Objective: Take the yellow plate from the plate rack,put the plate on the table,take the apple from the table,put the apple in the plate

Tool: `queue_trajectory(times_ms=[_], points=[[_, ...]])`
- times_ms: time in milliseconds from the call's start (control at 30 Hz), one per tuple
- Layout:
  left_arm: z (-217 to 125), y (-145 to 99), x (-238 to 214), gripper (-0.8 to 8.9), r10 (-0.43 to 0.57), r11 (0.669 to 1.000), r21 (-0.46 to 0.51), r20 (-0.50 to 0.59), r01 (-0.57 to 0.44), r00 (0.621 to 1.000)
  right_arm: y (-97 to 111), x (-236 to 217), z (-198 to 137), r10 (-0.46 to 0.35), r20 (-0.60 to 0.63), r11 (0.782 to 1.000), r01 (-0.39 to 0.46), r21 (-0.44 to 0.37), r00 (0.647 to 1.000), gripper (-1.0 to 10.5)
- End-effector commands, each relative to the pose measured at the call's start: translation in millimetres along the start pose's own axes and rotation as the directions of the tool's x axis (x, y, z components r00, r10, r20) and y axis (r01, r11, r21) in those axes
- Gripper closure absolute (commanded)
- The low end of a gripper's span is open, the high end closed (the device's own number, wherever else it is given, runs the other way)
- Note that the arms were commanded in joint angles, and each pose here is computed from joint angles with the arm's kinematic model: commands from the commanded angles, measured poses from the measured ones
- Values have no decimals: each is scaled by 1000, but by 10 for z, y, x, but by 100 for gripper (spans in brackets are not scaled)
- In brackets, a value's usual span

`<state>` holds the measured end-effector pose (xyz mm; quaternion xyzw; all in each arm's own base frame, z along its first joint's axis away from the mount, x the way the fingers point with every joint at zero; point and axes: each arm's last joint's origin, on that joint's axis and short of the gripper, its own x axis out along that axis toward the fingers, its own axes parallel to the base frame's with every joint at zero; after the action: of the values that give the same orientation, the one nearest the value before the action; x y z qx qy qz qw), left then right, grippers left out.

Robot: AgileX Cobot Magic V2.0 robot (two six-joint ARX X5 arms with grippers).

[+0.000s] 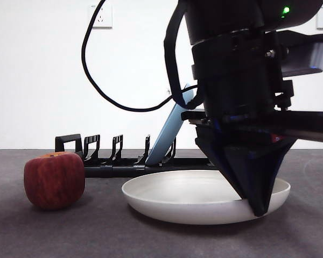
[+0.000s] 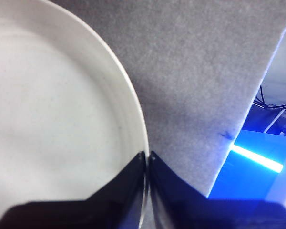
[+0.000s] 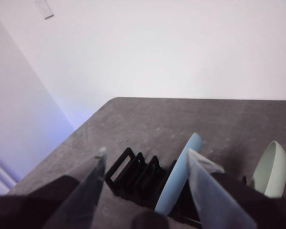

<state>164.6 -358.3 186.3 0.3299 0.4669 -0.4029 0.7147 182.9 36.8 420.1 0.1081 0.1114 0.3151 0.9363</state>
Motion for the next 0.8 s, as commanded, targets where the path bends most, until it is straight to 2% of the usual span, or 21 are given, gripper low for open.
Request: queue_trajectory(times_ms=[33, 133, 267, 400, 567, 667, 800], points=[[24, -19, -50, 598, -7, 1000, 6, 35, 7, 999, 1, 3, 13, -2, 6, 1000, 2, -14, 1000, 663], [63, 10, -256, 589, 6, 1000, -8, 108, -5, 994, 1, 3, 13, -2, 6, 1000, 2, -14, 1000, 663], [74, 102, -634, 589, 92, 995, -46, 206, -84, 974, 1, 3, 13, -2, 6, 1000, 2, -14, 1000, 663], [32, 298, -1072, 589, 198, 978, -126, 304, -166, 932, -9, 20, 8, -1, 1, 1000, 1, -11, 1000, 663], [-113, 673, -1568, 589, 286, 947, -252, 392, -197, 874, -25, 94, -14, 12, -21, 1000, -12, -2, 1000, 663], [-267, 972, -1852, 589, 392, 900, -354, 408, -254, 824, -4, 181, -44, 40, -47, 999, -40, 3, 998, 662], [-584, 1402, -2213, 593, 541, 799, -507, 372, -323, 754, 74, 358, -115, 105, -100, 994, -107, -13, 989, 661]])
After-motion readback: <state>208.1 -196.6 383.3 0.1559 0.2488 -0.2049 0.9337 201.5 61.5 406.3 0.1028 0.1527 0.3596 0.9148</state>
